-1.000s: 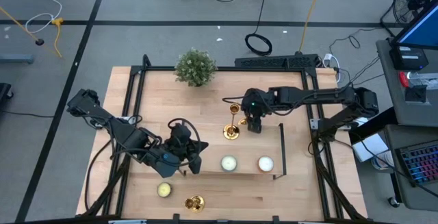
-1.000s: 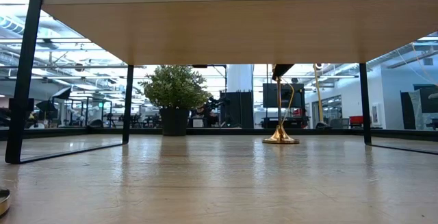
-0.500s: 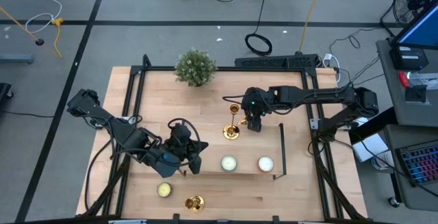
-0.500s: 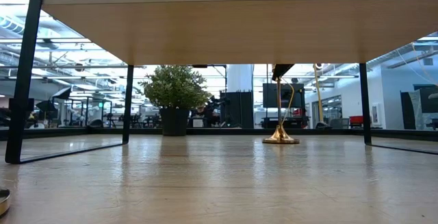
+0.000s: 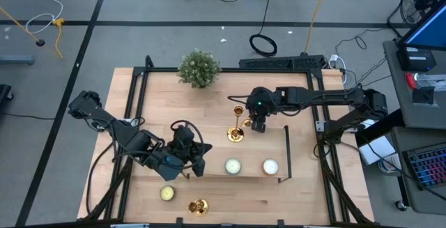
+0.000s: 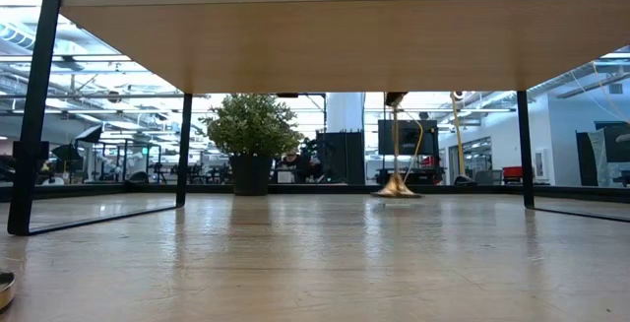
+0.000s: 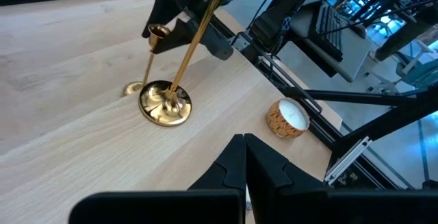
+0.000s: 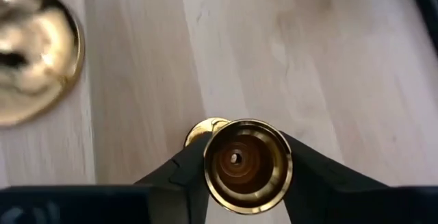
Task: Pick & Place candle stick holders
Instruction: Put the top candle holder on the shelf aligned with the other candle holder
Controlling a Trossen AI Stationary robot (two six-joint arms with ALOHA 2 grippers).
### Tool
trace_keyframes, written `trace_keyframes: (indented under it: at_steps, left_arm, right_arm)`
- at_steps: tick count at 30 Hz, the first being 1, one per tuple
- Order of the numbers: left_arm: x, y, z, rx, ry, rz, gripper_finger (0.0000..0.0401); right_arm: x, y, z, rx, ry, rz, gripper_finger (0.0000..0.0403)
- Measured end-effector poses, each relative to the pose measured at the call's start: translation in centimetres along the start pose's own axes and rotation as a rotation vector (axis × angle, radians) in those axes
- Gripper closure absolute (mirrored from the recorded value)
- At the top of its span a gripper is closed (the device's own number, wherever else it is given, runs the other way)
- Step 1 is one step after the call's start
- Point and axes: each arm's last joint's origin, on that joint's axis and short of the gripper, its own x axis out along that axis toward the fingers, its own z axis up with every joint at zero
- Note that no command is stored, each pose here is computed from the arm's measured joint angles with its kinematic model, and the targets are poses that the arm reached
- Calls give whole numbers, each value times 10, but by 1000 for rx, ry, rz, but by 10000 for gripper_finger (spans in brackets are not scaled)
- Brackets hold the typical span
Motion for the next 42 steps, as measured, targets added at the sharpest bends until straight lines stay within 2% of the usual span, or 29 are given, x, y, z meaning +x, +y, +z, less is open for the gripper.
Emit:
trace_keyframes:
  at_steps: [5,11,17,23,30,39,42]
  left_arm:
    - [0,0,0,-1,0,1,400]
    - [0,0,0,1,-13,8,400]
    - [0,0,0,2,-15,8,400]
    - [0,0,1,2,-22,12,400]
    - [1,3,1,17,-22,36,400]
    - [5,9,3,35,-29,85,400]
    - [4,11,8,18,-71,103,400]
  right_arm:
    - [-16,-3,3,-1,-71,-62,275]
    - [-29,-9,1,1,-94,-137,260]
    - [-45,-14,1,-17,-148,-236,275]
    - [-72,-24,9,28,-239,-330,263]
    - [-122,-36,33,96,-411,-364,275]
    - [-197,-39,61,149,-661,-361,258]
    - [-218,-38,66,164,-728,-349,266]
